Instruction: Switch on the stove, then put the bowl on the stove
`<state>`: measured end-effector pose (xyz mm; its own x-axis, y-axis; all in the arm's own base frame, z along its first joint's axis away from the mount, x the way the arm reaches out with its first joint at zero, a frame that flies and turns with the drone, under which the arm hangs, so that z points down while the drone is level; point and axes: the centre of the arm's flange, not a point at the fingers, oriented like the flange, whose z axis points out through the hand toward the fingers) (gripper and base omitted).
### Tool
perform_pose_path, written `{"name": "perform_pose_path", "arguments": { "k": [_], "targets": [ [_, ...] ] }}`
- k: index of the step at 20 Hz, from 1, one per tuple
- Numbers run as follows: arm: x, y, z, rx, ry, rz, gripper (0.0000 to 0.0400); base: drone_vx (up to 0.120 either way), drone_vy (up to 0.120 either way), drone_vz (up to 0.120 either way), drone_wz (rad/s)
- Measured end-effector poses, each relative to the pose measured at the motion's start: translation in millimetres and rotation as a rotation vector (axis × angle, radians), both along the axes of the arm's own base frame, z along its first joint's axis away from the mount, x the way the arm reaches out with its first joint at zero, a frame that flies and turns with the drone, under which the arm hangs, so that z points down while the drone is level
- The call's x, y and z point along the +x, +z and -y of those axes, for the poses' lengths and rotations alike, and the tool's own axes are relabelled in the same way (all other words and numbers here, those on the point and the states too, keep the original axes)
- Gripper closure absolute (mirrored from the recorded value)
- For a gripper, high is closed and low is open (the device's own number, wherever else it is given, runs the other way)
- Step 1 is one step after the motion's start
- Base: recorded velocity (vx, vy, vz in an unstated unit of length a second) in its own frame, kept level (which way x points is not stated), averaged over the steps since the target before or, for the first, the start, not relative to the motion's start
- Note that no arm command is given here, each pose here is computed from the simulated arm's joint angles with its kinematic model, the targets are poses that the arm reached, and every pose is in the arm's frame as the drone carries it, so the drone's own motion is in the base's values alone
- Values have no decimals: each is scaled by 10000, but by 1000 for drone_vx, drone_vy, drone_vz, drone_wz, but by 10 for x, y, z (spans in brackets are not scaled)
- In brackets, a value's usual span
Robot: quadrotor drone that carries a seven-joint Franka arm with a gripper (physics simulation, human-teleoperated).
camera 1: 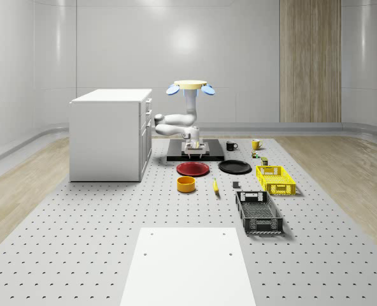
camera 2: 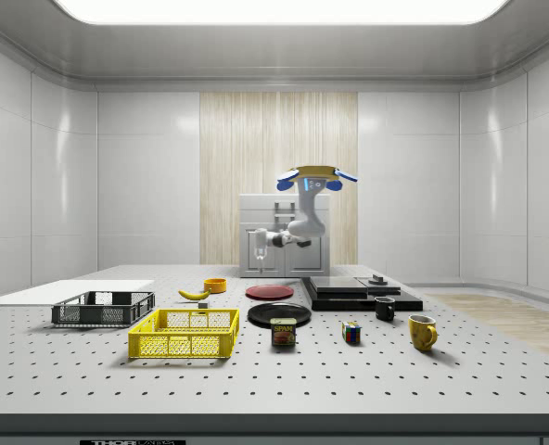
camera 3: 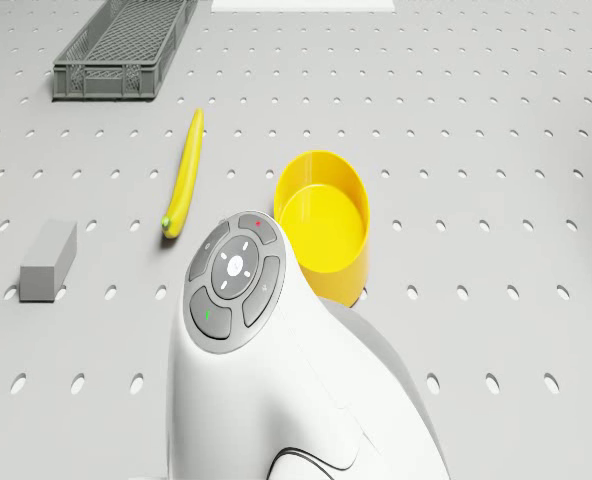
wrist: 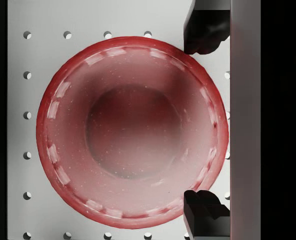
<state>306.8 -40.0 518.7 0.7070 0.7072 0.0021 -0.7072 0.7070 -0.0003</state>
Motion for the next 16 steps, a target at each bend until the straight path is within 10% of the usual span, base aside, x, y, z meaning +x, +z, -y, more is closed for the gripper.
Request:
{"name": "perform_pose_path", "arguments": {
  "k": [16],
  "targets": [
    [0, 0, 0, 0, 0, 0, 0, 120, 0, 0, 0]
  ]
}}
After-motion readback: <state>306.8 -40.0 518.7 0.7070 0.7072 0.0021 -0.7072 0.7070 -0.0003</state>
